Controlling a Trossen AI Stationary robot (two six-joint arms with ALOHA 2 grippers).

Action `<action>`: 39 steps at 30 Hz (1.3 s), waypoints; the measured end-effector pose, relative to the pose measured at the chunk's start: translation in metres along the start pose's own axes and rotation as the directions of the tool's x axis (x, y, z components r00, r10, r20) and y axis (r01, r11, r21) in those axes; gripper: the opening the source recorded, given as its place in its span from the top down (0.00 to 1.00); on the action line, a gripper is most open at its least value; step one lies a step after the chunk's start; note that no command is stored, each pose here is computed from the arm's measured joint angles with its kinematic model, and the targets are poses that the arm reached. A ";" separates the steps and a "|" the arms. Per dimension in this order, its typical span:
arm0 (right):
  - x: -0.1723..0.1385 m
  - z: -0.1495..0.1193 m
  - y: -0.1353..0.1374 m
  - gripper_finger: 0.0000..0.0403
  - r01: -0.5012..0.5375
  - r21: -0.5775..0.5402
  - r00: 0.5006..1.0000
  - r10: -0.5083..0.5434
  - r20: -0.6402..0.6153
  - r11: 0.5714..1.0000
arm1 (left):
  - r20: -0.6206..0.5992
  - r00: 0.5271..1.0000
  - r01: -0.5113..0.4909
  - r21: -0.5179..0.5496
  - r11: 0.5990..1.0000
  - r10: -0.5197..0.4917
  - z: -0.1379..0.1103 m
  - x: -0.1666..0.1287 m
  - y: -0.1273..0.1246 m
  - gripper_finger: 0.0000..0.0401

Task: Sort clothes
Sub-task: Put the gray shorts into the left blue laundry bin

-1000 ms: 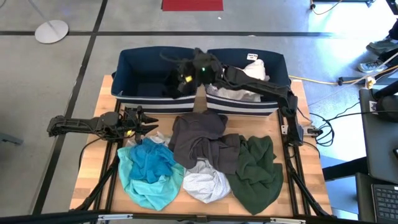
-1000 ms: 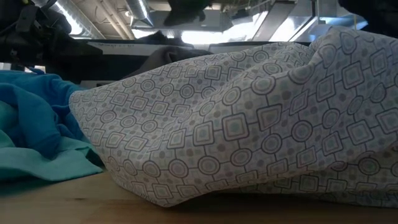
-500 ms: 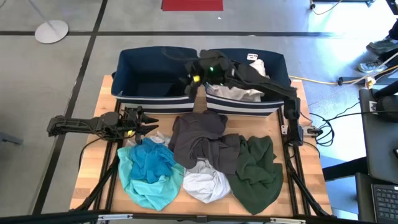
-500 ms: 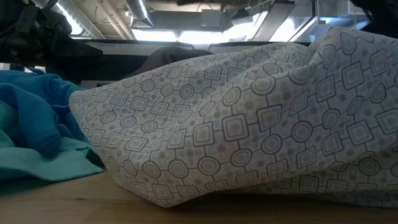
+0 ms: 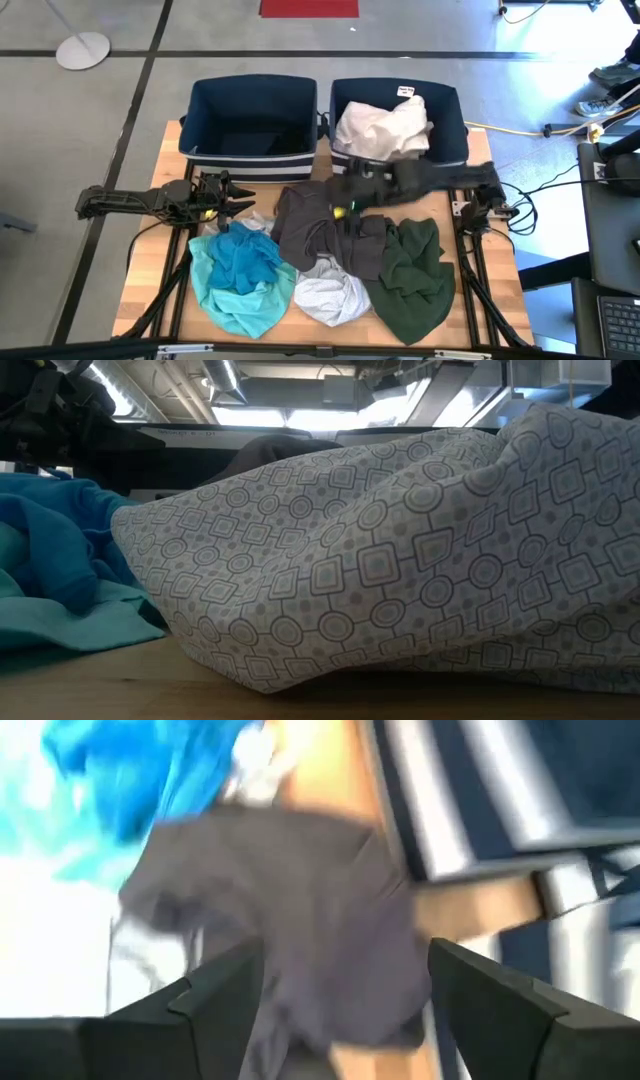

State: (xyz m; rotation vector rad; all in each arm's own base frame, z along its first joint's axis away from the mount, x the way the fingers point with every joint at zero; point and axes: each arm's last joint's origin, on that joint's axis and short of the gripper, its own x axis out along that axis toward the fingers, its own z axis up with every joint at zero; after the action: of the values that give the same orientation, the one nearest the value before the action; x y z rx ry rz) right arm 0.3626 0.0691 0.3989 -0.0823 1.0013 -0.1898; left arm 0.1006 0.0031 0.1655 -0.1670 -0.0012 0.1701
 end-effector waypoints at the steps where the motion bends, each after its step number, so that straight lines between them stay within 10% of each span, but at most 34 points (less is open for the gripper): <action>1: 0.005 -0.006 0.010 0.29 0.010 -0.019 0.999 -0.010 -0.036 1.000 | 0.000 1.000 0.000 0.007 1.000 0.000 0.000 0.000 0.000 0.69; 13: 0.090 -0.070 0.052 0.29 0.246 -0.098 0.942 -0.261 -0.209 0.964 | 0.001 1.000 0.000 0.004 1.000 0.000 0.000 0.000 0.000 0.69; 31: 0.148 -0.049 0.026 0.29 -0.164 -0.016 0.986 0.164 -0.013 0.986 | 0.001 1.000 0.000 0.012 1.000 0.000 0.000 0.000 0.000 0.69; 39: 0.188 -0.079 0.030 0.29 -0.060 0.000 0.994 0.059 0.087 0.998 | 0.000 1.000 0.000 0.012 1.000 0.000 0.000 0.000 0.000 0.69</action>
State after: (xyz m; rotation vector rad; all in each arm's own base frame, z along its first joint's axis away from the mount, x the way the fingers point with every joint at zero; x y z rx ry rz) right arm 0.3978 0.0631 0.1961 -0.0576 0.9158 -0.1320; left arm 0.1006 0.0031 0.1656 -0.1552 -0.0004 0.1704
